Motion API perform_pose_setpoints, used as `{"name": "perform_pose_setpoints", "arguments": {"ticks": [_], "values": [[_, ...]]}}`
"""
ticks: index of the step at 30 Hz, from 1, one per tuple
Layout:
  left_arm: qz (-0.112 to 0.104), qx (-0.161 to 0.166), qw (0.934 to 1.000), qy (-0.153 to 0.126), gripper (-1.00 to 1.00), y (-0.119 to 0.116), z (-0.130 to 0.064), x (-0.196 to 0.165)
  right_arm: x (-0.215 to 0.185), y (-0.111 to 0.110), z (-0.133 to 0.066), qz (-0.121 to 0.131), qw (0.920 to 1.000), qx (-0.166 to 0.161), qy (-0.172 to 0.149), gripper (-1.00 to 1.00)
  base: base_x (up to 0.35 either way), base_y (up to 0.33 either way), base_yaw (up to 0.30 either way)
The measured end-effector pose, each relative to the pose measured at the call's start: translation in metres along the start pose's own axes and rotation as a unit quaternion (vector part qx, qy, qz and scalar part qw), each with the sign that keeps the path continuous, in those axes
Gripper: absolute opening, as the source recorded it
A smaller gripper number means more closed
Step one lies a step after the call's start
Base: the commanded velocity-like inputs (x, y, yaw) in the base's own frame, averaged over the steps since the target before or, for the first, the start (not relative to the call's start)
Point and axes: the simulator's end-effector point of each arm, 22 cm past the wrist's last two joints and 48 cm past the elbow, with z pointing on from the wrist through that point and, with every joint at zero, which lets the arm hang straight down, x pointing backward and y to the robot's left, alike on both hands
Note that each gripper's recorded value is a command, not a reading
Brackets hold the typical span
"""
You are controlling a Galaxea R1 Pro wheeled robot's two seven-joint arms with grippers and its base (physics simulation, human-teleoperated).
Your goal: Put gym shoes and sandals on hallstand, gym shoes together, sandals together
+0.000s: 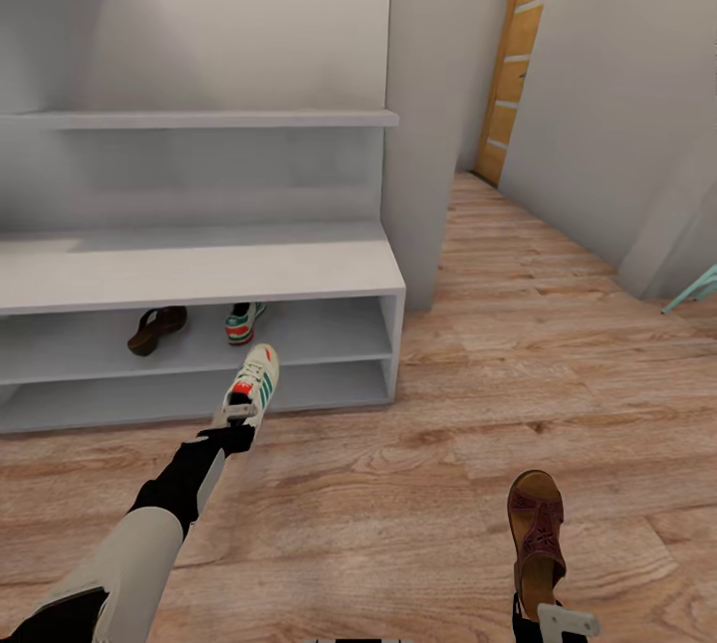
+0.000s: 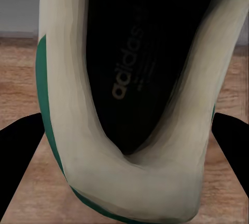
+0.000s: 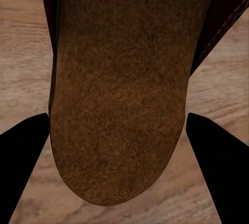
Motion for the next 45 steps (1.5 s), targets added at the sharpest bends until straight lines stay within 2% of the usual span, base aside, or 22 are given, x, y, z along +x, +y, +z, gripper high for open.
{"name": "perform_pose_setpoints", "arguments": {"ticks": [4,5,8,21,35,45], "values": [[-0.001,0.002,1.0000,-0.004,-1.00,-0.004,-0.003,-0.016,-0.003,0.000,0.000,0.001,1.0000,0.000,-0.003,-1.00,0.000,0.000,0.000],[-0.001,0.002,0.9999,0.017,-1.00,-0.004,-0.003,-0.012,-0.003,0.000,0.000,0.001,1.0000,0.000,-0.004,-1.00,0.000,0.000,0.000],[-0.001,0.003,0.9998,0.022,-1.00,-0.005,-0.006,-0.018,-0.006,0.000,0.000,0.002,1.0000,0.001,-0.006,-1.00,0.000,0.000,0.000],[-0.002,0.001,1.0000,0.006,-1.00,-0.003,-0.013,-0.037,-0.011,-0.001,0.000,0.005,0.9999,0.002,-0.012,-1.00,0.009,0.000,0.000],[-0.002,0.000,1.0000,0.005,-1.00,-0.003,-0.013,-0.036,-0.012,-0.001,0.000,0.005,0.9999,0.002,-0.012,-1.00,0.145,0.000,0.000],[-0.002,0.000,1.0000,0.006,-1.00,-0.002,-0.013,-0.035,-0.012,-0.001,0.000,0.004,0.9999,0.001,-0.012,-1.00,0.300,0.000,0.000]]}}
